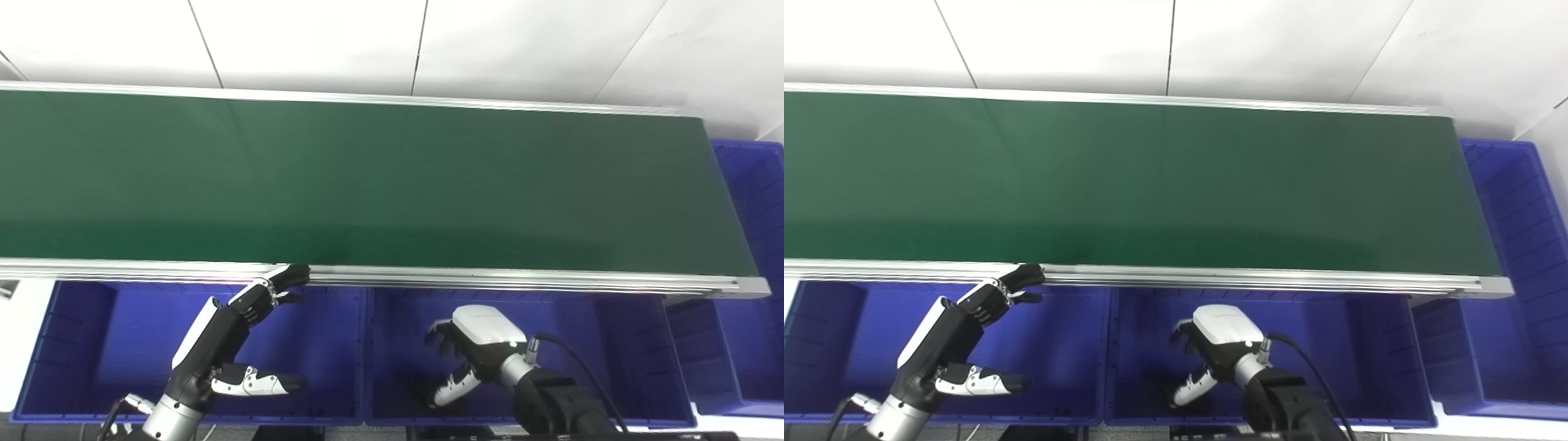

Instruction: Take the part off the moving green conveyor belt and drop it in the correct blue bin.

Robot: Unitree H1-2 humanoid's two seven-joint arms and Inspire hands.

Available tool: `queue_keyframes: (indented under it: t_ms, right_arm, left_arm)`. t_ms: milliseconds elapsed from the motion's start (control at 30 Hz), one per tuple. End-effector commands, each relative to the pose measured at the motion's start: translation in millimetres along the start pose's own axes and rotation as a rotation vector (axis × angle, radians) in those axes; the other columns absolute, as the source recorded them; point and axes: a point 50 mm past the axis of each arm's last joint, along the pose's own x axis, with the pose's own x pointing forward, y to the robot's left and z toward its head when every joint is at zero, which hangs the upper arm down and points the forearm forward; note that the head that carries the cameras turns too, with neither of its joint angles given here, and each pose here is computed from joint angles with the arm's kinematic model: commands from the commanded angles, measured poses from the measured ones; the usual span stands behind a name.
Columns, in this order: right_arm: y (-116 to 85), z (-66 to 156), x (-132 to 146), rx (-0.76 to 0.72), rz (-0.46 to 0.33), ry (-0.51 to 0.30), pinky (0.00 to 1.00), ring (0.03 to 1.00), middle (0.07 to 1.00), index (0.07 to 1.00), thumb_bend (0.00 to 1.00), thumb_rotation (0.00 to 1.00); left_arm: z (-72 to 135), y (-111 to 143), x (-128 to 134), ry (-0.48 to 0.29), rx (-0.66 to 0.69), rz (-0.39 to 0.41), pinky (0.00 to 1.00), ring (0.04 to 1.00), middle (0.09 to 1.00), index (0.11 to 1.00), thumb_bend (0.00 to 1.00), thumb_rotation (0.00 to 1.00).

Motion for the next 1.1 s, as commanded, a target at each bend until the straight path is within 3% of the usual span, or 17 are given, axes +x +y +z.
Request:
queue_keyframes:
  t_ms: [0, 367, 500, 633, 800, 1067]
  right_arm:
    - [-3, 7, -15, 0.028, -0.040, 0.001, 0.97, 0.937, 0.926, 0.894, 0.66, 0.74]
    - [7, 27, -64, 0.342, -0.330, -0.119, 0.81, 0.878, 0.894, 0.896, 0.66, 0.48]
    - [11, 38, -75, 0.618, -0.405, -0.241, 0.71, 0.819, 0.857, 0.872, 0.64, 0.35]
    - [25, 46, -77, 0.767, -0.435, -0.348, 0.69, 0.781, 0.832, 0.864, 0.66, 0.39]
    - [43, 45, -71, 0.844, -0.449, -0.366, 0.69, 0.806, 0.874, 0.881, 0.68, 0.36]
    - [52, 29, -62, 0.926, -0.481, -0.403, 0.73, 0.822, 0.877, 0.900, 0.69, 0.36]
  left_arm:
    - [7, -1, 0, -0.049, -0.003, 0.006, 0.74, 0.852, 0.877, 0.838, 0.78, 0.30]
    - [5, 0, -1, -0.049, -0.028, 0.002, 0.72, 0.831, 0.877, 0.841, 0.79, 0.29]
    - [4, -1, 0, -0.047, -0.020, 0.000, 0.71, 0.829, 0.877, 0.840, 0.79, 0.30]
    - [6, -4, 0, -0.044, 0.004, 0.005, 0.74, 0.835, 0.869, 0.839, 0.79, 0.31]
    - [3, -6, 2, -0.029, 0.031, 0.000, 0.76, 0.852, 0.878, 0.849, 0.79, 0.33]
    - [-3, -11, 4, -0.015, 0.015, 0.006, 0.76, 0.859, 0.893, 0.851, 0.77, 0.31]
